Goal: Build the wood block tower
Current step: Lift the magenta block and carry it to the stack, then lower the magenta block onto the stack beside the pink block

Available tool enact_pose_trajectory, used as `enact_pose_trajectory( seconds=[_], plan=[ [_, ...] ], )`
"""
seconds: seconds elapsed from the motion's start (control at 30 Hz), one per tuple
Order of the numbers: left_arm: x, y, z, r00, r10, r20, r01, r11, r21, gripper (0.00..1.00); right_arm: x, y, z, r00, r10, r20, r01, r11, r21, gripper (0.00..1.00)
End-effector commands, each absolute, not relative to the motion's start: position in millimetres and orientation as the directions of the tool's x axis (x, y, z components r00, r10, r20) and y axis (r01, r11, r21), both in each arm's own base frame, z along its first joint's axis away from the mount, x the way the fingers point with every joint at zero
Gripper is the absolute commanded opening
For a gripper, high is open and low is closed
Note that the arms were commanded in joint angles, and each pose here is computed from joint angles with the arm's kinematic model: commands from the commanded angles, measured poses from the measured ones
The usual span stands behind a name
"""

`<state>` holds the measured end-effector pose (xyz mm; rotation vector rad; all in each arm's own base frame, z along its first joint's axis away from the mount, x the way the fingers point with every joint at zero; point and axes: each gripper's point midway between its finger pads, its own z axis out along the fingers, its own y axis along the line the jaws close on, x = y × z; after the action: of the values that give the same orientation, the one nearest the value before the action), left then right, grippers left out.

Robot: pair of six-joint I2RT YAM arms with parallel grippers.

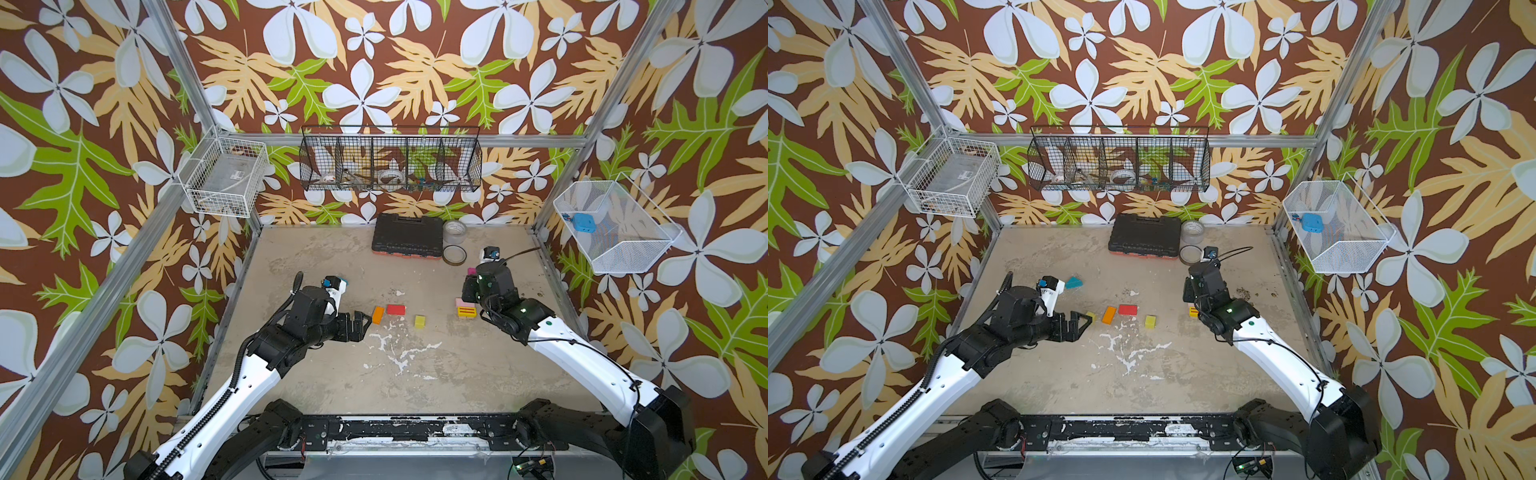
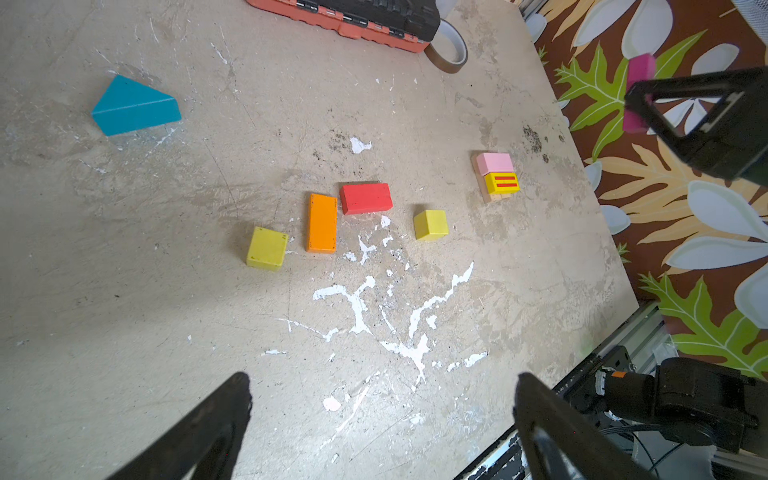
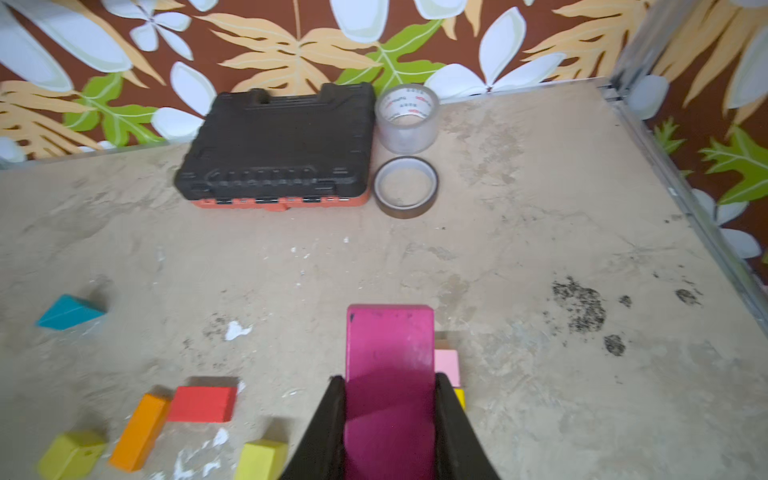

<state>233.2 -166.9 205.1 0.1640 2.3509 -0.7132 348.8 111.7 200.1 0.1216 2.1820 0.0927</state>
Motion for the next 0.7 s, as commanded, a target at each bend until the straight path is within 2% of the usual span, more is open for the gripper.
enact_pose_trajectory(
  seconds=[0.0, 0.1, 0.3, 0.67],
  plan=[
    [234.6, -167.4, 206.6, -0.765, -0.074, -0.639, 0.295, 0.842, -0.451, 1.00, 350.9, 113.9, 175.9, -0.627, 0.095, -0.773, 0.028, 0.995, 0.099, 0.14],
    [235.2, -167.2, 204.4, -0.769, -0.072, -0.635, 0.291, 0.845, -0.448, 1.00, 353.3, 112.3, 149.6, -0.689, 0.097, -0.718, 0.038, 0.994, 0.098, 0.10],
    [235.0, -167.6, 204.5, -0.770, -0.070, -0.635, 0.293, 0.844, -0.449, 1.00, 353.2, 108.1, 124.3, -0.743, 0.079, -0.665, 0.050, 0.997, 0.063, 0.11],
    [234.5, -167.5, 205.7, -0.767, -0.071, -0.638, 0.295, 0.844, -0.448, 1.00, 345.0, 83.3, 99.1, -0.770, 0.114, -0.628, 0.090, 0.993, 0.070, 0.12]
  ],
)
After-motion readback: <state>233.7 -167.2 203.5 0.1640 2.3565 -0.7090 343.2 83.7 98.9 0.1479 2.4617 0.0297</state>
